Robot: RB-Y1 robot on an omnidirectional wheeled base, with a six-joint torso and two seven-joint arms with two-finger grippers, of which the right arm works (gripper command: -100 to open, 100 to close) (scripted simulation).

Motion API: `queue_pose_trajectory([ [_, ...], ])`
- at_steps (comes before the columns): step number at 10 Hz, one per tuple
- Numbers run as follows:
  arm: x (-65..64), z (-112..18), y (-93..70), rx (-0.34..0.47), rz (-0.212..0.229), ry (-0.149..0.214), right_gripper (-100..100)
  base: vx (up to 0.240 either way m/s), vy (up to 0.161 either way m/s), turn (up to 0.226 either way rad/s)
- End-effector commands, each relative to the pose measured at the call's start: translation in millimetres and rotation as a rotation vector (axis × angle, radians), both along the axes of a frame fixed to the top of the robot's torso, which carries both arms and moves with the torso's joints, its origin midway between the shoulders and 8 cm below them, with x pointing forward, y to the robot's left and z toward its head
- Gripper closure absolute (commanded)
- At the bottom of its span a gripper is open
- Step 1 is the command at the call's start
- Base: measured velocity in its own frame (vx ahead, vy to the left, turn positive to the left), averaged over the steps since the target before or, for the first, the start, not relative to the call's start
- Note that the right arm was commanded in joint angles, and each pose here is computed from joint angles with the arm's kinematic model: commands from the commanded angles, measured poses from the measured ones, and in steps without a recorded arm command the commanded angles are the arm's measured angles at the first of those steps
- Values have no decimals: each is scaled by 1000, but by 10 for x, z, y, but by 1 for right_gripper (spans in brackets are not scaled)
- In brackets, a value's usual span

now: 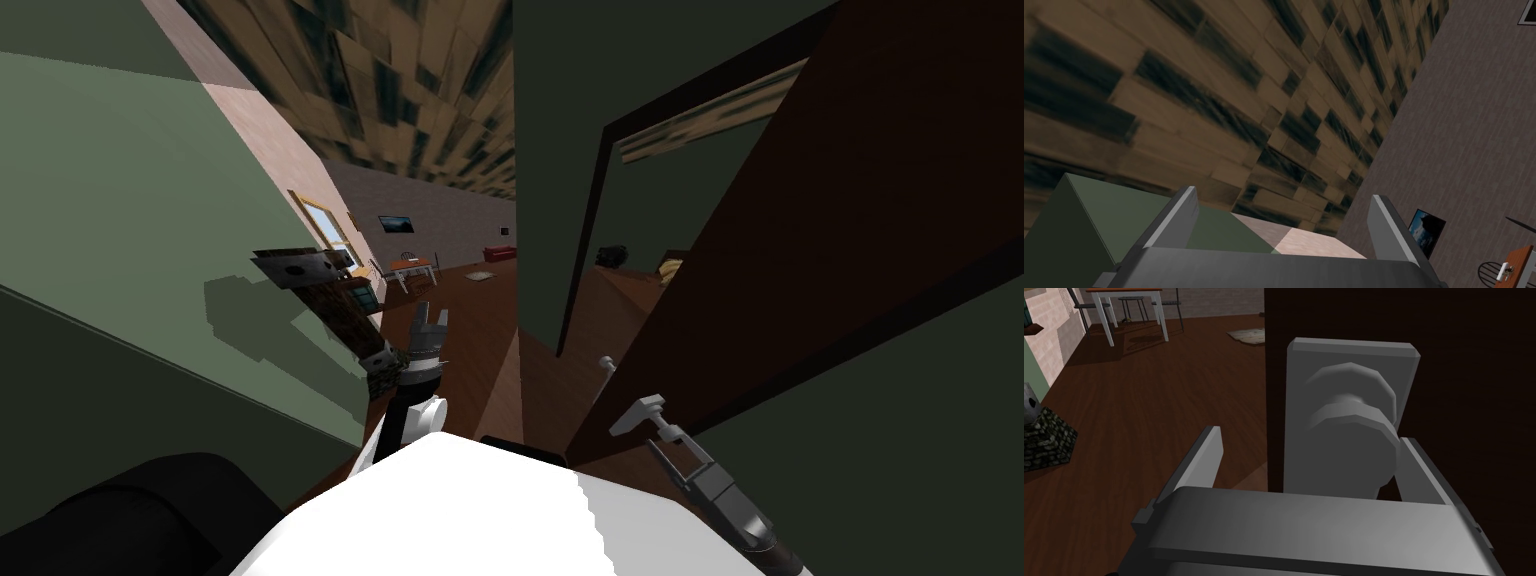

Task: Pull the door open

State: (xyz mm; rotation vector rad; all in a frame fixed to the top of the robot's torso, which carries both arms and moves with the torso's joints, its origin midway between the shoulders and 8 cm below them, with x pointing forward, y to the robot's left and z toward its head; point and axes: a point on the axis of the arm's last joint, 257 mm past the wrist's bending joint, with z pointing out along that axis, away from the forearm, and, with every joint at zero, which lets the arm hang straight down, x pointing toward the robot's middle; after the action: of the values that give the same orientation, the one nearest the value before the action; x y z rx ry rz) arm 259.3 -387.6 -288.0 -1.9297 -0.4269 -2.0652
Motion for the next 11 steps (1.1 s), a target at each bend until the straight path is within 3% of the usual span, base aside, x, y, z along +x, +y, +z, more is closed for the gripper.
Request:
queue_pose_trajectory([
  [1, -124, -128, 191, 26, 28, 28, 100, 3, -5, -2],
  [3, -124, -128, 191, 26, 28, 28, 100, 0, 0, 0],
  [4, -50, 1, -32, 4, 1, 2, 100, 31, -10, 65],
  [11, -238, -39, -165, 12, 1, -2, 100, 21, 16, 56],
])
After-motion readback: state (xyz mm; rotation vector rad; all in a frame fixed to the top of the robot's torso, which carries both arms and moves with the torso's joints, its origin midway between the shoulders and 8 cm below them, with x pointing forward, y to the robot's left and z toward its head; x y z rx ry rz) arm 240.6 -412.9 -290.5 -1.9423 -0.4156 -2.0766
